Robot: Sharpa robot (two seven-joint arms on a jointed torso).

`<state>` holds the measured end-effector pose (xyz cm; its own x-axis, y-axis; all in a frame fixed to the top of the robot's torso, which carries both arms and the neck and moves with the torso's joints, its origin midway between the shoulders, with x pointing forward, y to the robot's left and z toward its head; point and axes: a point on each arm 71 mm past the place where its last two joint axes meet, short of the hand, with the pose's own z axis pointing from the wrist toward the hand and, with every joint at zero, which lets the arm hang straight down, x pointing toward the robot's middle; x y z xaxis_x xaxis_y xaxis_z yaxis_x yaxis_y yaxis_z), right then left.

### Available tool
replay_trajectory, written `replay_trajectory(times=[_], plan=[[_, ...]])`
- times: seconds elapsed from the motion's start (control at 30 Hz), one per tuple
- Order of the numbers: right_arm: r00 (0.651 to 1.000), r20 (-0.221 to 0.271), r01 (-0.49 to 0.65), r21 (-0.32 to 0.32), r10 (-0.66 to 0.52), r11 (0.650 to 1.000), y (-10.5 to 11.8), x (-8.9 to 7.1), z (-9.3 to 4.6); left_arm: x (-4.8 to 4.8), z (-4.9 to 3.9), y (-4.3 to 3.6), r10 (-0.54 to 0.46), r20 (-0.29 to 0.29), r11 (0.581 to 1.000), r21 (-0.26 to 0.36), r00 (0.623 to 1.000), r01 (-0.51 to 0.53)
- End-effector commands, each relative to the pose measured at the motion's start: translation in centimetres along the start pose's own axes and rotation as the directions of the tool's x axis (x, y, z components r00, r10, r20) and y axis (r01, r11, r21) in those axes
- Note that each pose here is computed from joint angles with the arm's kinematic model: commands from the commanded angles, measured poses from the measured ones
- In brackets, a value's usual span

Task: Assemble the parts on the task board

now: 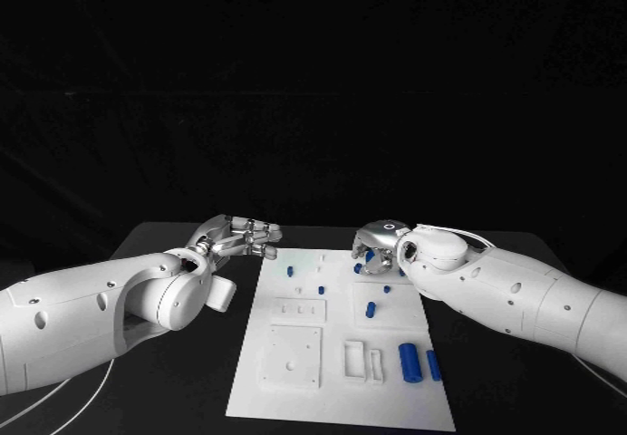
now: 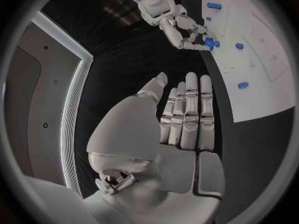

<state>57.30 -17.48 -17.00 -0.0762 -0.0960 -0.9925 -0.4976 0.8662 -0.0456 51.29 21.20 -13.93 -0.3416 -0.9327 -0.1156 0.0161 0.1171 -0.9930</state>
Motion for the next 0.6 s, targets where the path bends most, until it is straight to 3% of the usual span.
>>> replay_trajectory(times=[0.03,0.6], plan=[[0.999,-0.029,0.045,0.007,-0.044,0.999,0.03,0.33,0.04,0.23,0.0,-0.44,0.003,-0.02,1.0,0.019,1.0,-0.003],[0.998,-0.036,0.053,0.009,-0.053,0.999,0.15,0.71,0.15,0.3,-0.12,-0.73,0.005,-0.025,1.0,0.023,1.0,-0.004]])
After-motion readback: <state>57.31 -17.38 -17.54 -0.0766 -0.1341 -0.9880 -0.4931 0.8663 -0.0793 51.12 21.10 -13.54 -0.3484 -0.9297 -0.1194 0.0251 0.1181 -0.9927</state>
